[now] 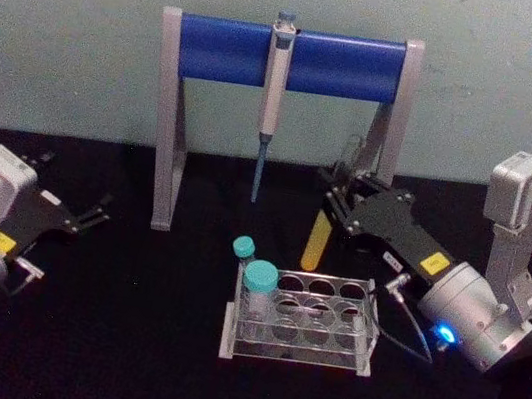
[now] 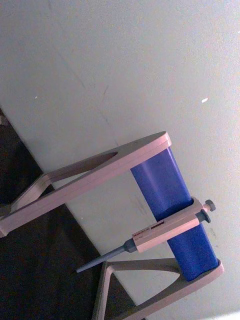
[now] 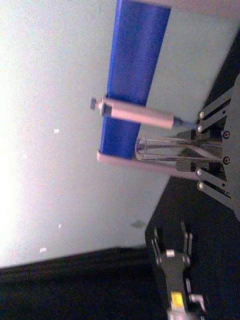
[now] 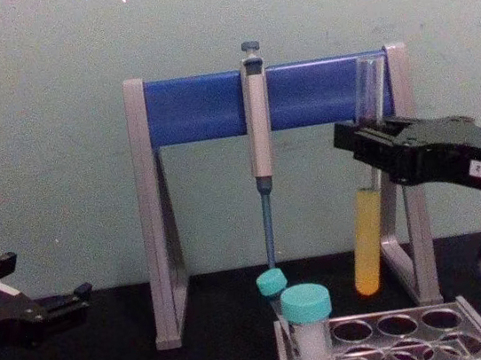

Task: Pick up the test tube from the test tube rack, shake it, then place it back into the test tube rack.

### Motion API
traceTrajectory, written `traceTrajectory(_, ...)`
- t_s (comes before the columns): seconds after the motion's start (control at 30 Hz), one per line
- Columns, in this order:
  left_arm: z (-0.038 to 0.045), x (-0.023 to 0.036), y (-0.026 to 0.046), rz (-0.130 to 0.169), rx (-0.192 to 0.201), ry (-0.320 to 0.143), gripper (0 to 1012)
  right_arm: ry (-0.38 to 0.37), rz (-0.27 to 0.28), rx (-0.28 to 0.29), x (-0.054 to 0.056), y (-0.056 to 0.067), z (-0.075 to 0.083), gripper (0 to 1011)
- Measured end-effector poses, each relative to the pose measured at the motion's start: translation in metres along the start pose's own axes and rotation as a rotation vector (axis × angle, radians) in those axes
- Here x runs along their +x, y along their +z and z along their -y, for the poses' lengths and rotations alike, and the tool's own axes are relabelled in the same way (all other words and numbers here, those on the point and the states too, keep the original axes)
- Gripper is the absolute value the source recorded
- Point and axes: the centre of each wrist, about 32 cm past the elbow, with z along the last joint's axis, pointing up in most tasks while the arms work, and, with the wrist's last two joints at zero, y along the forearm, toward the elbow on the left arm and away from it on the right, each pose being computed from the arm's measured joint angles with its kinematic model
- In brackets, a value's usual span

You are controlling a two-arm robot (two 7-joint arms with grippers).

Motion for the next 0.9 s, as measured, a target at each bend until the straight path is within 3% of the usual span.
traceTrajectory(0.17,0.0,0.0,0.0,0.0,0.0,0.0,1010,-0.048,0.033,0.003,0.004,0.0,0.0,232)
traceTrajectory(0.6,0.0,0.0,0.0,0.0,0.0,0.0,1010,-0.087,0.059,-0.006,0.008,0.002,0.007,232)
traceTrajectory(0.9,0.0,0.0,0.0,0.0,0.0,0.0,1010,-0.115,0.084,-0.031,0.009,0.008,0.027,232)
